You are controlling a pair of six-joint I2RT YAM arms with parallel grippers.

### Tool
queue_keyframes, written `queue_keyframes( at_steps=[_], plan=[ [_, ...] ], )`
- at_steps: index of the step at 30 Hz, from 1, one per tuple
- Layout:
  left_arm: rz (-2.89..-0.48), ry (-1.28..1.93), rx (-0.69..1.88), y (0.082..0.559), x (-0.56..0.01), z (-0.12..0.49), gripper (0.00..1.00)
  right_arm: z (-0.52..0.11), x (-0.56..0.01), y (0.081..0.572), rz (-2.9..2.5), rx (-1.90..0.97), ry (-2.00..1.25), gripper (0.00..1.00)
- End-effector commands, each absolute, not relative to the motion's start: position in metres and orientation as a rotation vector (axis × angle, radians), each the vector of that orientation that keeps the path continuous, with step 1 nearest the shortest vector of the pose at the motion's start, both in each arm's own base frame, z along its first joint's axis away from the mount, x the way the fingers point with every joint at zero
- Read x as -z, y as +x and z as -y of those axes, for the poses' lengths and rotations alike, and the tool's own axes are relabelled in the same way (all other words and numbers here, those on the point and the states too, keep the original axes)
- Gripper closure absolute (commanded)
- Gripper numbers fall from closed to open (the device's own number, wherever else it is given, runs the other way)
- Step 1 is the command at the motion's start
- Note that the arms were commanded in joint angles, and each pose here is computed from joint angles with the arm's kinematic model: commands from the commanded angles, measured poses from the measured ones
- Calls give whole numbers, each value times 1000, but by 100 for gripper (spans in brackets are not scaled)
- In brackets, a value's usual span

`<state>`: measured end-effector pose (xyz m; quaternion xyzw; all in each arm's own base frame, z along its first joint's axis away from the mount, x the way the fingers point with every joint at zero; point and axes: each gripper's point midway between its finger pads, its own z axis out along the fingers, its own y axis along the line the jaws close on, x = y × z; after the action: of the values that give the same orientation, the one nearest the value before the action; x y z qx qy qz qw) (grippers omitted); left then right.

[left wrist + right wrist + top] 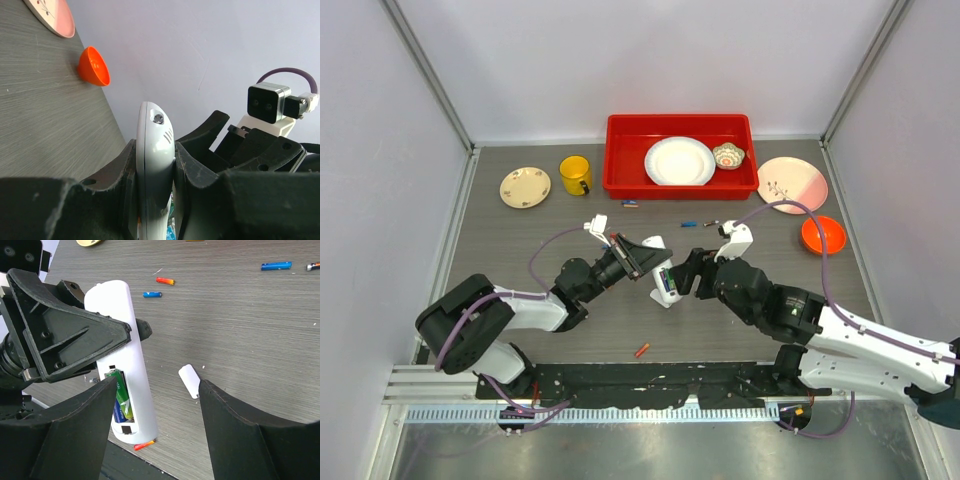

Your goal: Load the batteries into the remote control

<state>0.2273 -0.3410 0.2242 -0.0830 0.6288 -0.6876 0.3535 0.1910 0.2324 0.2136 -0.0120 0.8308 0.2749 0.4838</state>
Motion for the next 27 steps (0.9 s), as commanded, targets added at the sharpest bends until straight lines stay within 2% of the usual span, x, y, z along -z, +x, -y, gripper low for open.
queue_keyframes(
  at_steps=[1,7,12,19,27],
  plan=[
    [-1302,-130,1898,213,-293,325,100,-233,-248,196,-1947,-738,39,28],
    [-1296,-141,1884,216,-293,325,100,-253,-252,193,-2003,-907,47,25],
    [-1262,-152,1849,221,-299,321,100,-265,-255,192,-2047,-1174,104,25],
    [-1273,-150,1840,222,-295,322,100,-272,-247,193,-2084,-1321,132,25],
    [-1252,-147,1826,222,-299,319,100,-272,-233,196,-2131,-1300,138,26]
  ],
)
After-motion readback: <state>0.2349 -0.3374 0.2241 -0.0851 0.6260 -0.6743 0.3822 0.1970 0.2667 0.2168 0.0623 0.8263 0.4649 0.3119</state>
